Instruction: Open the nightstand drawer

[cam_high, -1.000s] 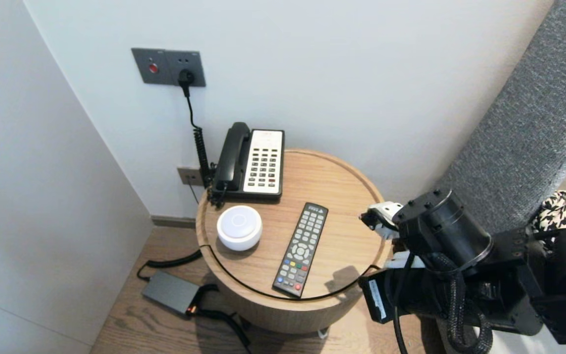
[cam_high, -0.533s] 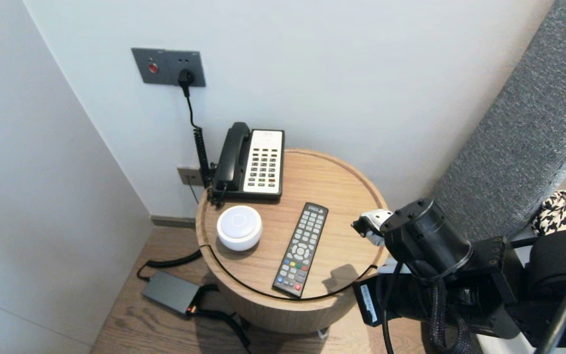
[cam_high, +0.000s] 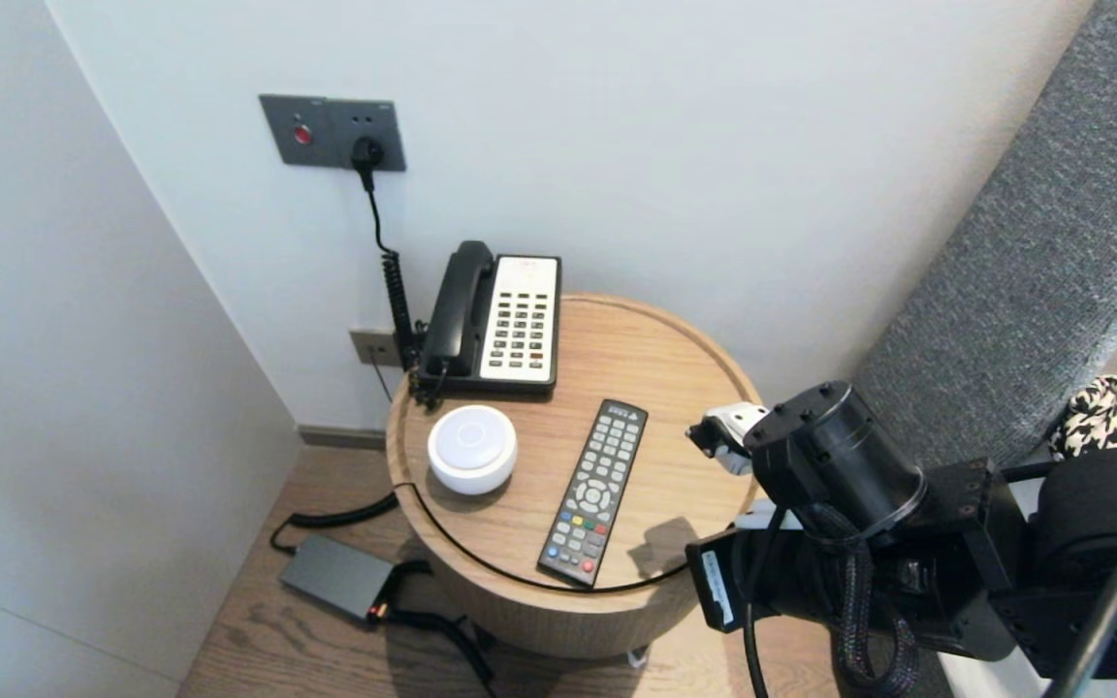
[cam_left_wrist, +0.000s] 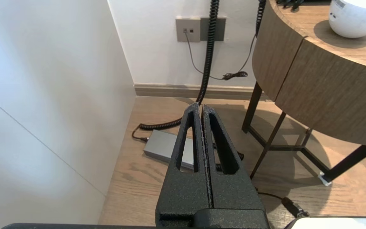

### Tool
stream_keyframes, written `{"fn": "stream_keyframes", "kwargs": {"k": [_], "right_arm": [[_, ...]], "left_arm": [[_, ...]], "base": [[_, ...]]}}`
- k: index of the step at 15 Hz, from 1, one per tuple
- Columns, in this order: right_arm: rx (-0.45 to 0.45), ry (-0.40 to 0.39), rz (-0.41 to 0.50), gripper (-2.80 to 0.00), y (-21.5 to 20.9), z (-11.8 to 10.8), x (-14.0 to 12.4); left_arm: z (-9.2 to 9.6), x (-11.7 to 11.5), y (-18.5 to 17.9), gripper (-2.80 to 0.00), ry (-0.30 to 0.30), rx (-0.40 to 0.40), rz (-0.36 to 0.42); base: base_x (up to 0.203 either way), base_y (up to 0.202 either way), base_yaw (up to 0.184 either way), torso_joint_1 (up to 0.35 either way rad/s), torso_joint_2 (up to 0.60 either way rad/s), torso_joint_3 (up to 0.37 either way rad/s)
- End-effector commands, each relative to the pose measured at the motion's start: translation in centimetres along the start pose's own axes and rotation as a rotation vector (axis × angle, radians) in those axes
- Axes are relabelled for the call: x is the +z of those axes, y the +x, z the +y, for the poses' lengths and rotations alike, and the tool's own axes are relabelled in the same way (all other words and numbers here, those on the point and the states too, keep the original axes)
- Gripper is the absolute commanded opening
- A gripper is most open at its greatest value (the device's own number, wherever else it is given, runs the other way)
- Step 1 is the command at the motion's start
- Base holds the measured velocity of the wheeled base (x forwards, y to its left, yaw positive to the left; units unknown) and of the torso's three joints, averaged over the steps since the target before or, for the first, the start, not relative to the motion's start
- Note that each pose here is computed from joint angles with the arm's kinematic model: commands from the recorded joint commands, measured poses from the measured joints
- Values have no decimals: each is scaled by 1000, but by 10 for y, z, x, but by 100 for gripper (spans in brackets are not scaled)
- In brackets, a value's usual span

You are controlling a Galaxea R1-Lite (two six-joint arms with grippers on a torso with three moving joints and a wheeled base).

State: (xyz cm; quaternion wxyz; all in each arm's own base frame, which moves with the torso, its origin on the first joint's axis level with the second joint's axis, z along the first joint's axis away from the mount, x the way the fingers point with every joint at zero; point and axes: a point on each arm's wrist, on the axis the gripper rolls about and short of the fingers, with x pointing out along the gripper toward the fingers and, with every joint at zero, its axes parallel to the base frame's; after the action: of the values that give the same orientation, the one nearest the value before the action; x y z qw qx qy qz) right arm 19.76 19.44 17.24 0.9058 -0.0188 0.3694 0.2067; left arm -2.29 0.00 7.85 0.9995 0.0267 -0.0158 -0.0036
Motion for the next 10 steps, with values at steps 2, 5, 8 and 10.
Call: {"fn": "stream_keyframes", "kwargs": {"k": [2, 5, 8, 10], "right_arm": [[-1, 0, 7, -280, 2, 1, -1], [-13, -5, 36, -280, 10, 0, -6], [-20, -10, 58, -280, 13, -1, -11], [-23, -14, 67, -280, 11, -2, -16]], "left_arm": [[0, -3, 1, -280, 1, -2, 11], [0, -3, 1, -280, 0, -2, 11], [0, -3, 1, -280, 0, 0, 11], [0, -3, 1, -280, 0, -1, 11]], "base": [[0, 0, 0, 0, 0, 0], [0, 0, 0, 0, 0, 0], [0, 0, 0, 0, 0, 0], [0, 0, 0, 0, 0, 0]]}}
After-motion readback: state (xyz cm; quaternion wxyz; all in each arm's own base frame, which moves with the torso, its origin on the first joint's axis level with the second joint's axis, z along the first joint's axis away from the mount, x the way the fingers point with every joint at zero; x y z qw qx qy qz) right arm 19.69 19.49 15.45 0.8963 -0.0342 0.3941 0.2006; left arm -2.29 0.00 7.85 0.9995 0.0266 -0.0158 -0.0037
